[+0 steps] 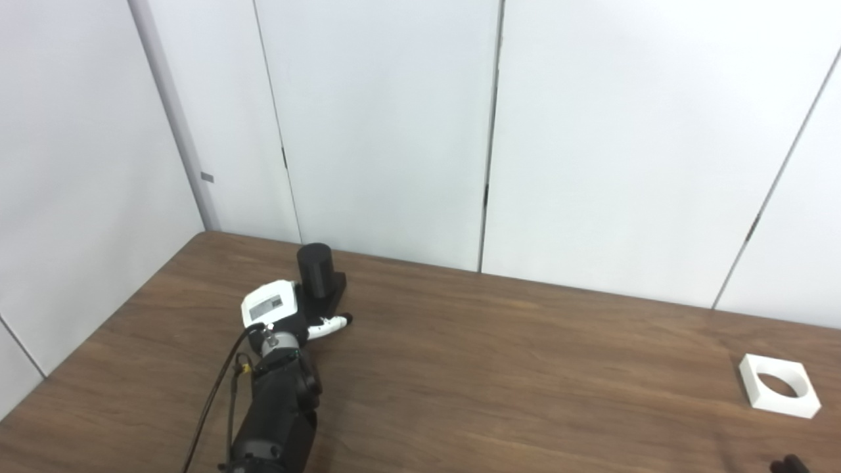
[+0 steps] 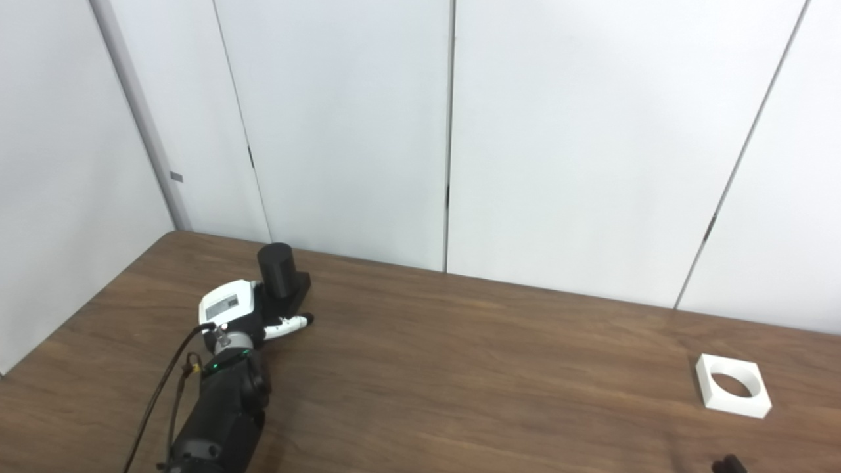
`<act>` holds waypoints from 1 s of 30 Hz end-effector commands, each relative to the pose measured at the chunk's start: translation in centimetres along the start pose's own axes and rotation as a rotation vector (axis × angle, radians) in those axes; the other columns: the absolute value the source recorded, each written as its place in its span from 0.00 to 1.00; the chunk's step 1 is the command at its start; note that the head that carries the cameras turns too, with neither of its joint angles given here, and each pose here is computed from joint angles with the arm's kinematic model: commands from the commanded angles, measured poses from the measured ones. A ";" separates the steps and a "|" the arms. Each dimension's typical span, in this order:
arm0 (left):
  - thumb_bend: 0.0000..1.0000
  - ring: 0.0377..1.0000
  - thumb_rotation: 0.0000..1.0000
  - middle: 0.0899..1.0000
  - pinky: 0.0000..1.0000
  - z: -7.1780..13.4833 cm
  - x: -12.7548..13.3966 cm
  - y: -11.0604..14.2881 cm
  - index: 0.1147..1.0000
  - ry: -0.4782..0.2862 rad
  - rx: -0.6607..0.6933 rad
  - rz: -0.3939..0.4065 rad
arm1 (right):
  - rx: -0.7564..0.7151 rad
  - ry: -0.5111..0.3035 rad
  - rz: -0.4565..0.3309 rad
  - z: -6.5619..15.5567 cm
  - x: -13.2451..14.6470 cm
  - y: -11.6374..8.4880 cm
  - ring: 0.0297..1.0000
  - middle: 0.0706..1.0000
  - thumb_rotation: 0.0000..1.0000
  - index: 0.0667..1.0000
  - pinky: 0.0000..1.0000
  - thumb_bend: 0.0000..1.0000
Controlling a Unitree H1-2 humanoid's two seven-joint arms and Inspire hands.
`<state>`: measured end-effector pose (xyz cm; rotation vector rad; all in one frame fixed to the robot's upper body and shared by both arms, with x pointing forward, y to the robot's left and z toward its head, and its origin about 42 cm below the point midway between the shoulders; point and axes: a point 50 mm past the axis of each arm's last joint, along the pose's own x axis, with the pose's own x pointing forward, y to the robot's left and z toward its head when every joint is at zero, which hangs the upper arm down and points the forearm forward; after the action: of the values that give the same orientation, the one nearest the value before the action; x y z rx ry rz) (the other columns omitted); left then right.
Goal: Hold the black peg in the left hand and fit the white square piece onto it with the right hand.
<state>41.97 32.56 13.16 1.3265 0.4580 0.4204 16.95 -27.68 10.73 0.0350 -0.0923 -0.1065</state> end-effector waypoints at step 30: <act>0.56 0.89 0.16 0.80 0.93 -0.4 0.9 2.6 0.44 -0.033 -0.100 0.134 | 0.065 0.024 -0.009 -0.7 -0.9 1.6 0.98 0.94 0.93 0.94 0.92 0.65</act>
<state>42.00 33.00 13.70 1.2627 0.3818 0.4638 16.93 -27.69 10.75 0.0445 -0.0943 -0.1047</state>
